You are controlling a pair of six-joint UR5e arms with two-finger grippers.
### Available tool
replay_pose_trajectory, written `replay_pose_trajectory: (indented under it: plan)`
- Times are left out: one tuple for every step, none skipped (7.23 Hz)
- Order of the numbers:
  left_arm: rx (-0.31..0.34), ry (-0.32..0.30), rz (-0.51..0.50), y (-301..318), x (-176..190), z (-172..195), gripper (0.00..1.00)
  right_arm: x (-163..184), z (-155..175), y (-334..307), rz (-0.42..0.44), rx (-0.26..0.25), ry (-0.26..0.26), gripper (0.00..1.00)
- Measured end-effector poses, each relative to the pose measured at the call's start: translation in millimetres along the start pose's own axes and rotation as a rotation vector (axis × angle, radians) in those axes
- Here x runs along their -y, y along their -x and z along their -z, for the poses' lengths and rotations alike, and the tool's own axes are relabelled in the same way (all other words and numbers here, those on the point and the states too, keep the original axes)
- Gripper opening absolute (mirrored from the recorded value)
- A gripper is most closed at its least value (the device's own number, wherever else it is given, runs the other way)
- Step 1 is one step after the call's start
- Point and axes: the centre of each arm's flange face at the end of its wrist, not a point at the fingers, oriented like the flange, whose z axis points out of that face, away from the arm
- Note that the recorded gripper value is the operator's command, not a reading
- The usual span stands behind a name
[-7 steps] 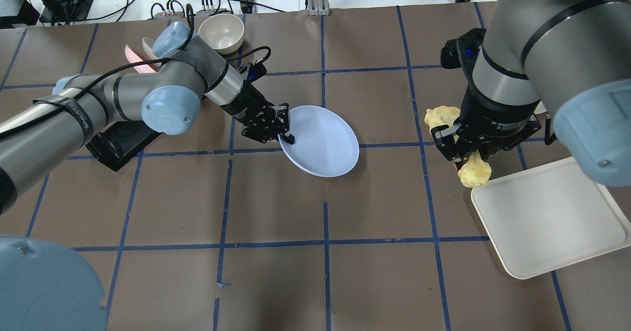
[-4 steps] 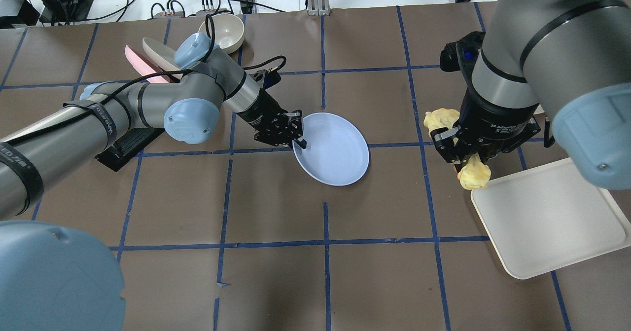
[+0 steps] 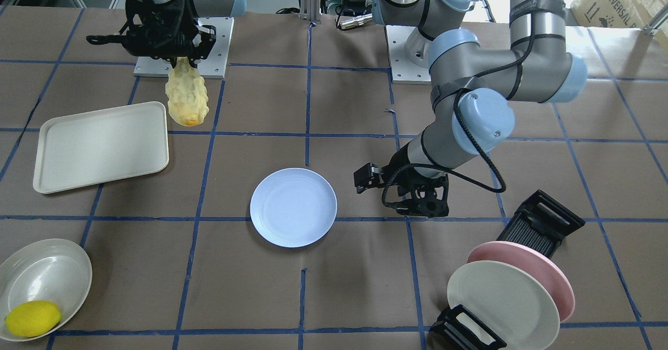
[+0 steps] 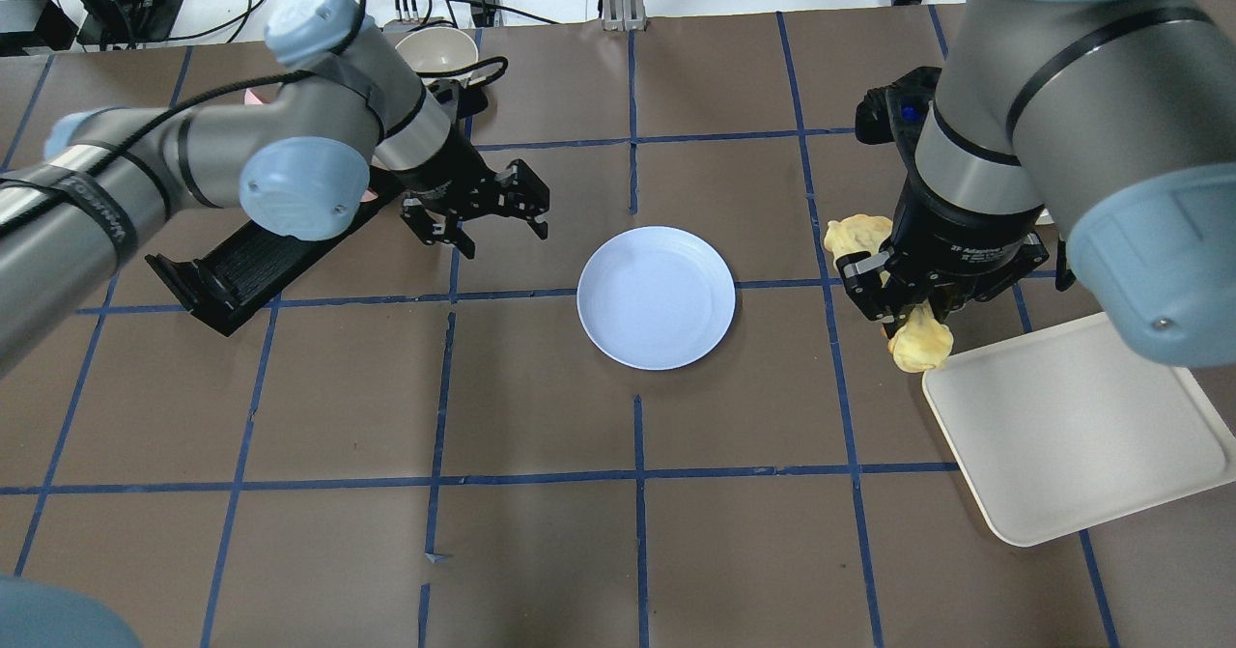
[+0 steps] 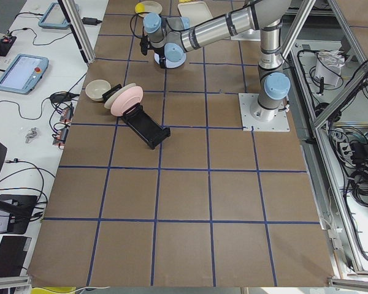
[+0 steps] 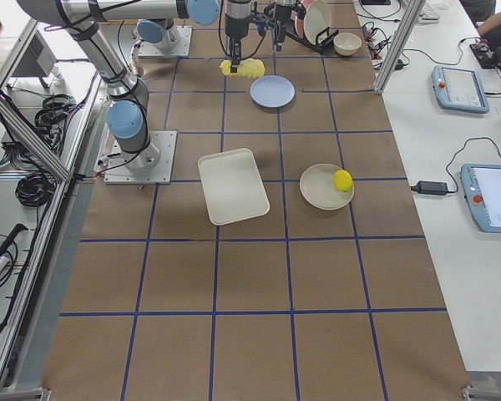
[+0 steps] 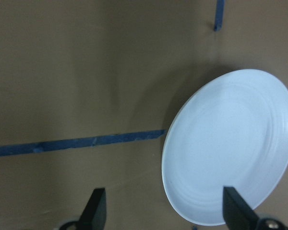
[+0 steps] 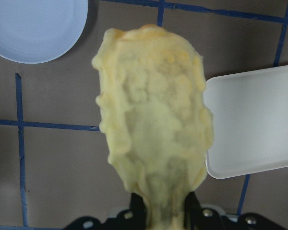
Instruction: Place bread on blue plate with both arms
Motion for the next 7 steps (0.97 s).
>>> replay_pose_trajectory:
  plan:
    - [0.088, -0.004, -0.006, 10.9, -20.7, 38.8, 1.00, 23.5, -15.6, 21.6, 0.024, 0.020, -0.013, 0.36]
    - [0.165, -0.038, -0.026, 16.6, -45.3, 76.9, 1.00, 53.9, -38.3, 57.6, 0.056, 0.038, -0.030, 0.36]
    - [0.223, -0.074, -0.037, 18.6, -68.4, 111.2, 1.00, 85.2, -65.8, 102.8, 0.097, 0.054, -0.054, 0.36]
    - [0.280, -0.095, -0.043, 20.1, -87.0, 133.5, 1.00, 114.8, -98.2, 144.1, 0.139, 0.062, -0.081, 0.36]
    - [0.321, -0.110, -0.049, 19.2, -100.7, 147.3, 1.00, 140.0, -133.0, 171.2, 0.162, 0.063, -0.099, 0.37]
    - [0.342, -0.117, -0.054, 17.7, -113.0, 155.3, 1.00, 155.7, -159.6, 183.5, 0.172, 0.058, -0.105, 0.50]
    - [0.351, -0.108, -0.055, 17.8, -122.5, 155.4, 1.00, 162.2, -174.2, 186.5, 0.174, 0.054, -0.101, 0.94]
